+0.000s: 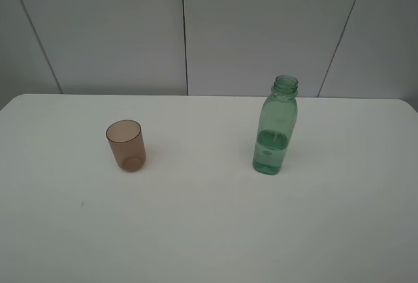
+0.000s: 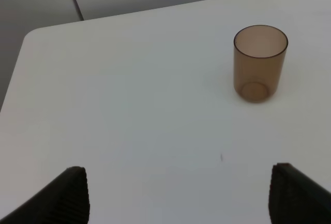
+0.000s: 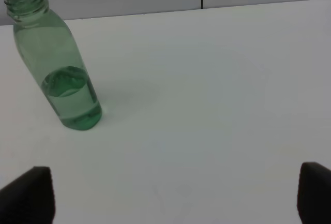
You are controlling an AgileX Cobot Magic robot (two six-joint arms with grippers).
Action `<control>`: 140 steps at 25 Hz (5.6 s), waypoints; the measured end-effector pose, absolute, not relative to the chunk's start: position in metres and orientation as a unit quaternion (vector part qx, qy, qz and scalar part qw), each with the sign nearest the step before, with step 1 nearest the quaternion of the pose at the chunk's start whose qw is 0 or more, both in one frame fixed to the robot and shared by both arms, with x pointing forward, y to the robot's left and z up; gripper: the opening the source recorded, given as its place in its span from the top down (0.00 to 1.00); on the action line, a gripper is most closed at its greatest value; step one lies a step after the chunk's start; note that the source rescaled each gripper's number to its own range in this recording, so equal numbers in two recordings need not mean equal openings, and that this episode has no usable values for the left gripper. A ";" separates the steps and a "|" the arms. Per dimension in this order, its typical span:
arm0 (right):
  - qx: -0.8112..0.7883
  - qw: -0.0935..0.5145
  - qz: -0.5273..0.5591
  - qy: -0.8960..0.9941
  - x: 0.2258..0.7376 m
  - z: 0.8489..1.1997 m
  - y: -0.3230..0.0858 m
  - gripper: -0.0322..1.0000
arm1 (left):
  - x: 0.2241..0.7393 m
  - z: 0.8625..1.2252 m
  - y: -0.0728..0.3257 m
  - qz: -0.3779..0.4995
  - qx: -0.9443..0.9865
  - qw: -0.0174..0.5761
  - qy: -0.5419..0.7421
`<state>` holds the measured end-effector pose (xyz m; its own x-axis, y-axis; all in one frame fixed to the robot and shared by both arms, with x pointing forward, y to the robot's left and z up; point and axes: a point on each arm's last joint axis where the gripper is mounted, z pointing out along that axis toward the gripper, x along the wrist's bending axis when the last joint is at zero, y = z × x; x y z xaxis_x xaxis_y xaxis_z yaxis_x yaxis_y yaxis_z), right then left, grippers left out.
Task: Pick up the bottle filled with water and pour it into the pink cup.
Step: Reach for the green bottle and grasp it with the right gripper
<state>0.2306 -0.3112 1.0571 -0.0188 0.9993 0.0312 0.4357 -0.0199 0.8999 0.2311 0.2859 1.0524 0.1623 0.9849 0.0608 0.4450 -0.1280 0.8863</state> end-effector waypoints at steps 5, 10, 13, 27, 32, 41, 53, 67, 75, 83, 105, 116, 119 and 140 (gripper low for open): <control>0.599 0.363 0.388 0.599 0.231 1.057 -0.311 0.00 | 0.231 1.052 0.286 0.356 0.661 0.379 0.541; 0.599 0.363 0.388 0.599 0.231 1.057 -0.311 0.00 | 0.231 1.052 0.286 0.356 0.661 0.379 0.541; 0.599 0.363 0.388 0.599 0.231 1.057 -0.311 0.00 | 0.231 1.052 0.286 0.356 0.661 0.379 0.541; 0.599 0.363 0.388 0.599 0.231 1.057 -0.311 0.00 | 0.231 1.052 0.286 0.356 0.661 0.379 0.541; 0.599 0.363 0.388 0.599 0.231 1.057 -0.311 0.00 | 0.231 1.052 0.286 0.356 0.661 0.379 0.541; 0.599 0.364 0.387 0.599 0.231 1.057 -0.312 0.00 | 0.231 1.052 0.286 0.356 0.661 0.379 0.541; 0.603 0.350 0.357 0.622 0.250 1.083 -0.308 0.00 | 0.231 1.052 0.286 0.356 0.661 0.379 0.541; 0.564 0.289 0.326 0.702 0.335 1.097 -0.282 0.00 | 0.231 1.052 0.286 0.356 0.661 0.379 0.541; 0.528 0.230 0.310 0.756 0.379 1.078 -0.256 0.00 | 0.231 1.052 0.286 0.356 0.661 0.379 0.540; 0.488 0.177 0.301 0.800 0.404 1.054 -0.220 0.00 | 0.231 1.052 0.286 0.356 0.661 0.379 0.540; 0.429 0.260 0.414 0.759 0.427 0.959 -0.193 0.00 | 0.231 1.052 0.286 0.356 0.661 0.379 0.540; 0.414 0.297 0.453 0.732 0.451 0.935 -0.181 0.00 | 0.231 1.052 0.286 0.356 0.661 0.379 0.540; 0.413 0.303 0.458 0.727 0.456 0.930 -0.179 0.00 | 0.231 1.052 0.286 0.356 0.661 0.379 0.540; 0.490 0.299 0.469 0.671 0.495 0.917 -0.167 0.00 | 0.231 1.052 0.286 0.356 0.661 0.379 0.540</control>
<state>0.4946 -0.1666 0.9166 -0.3404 0.9384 0.0589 0.3775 0.0790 0.9227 0.2309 0.2859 1.0524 0.1623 0.9849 0.0609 0.4443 -0.1281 0.8867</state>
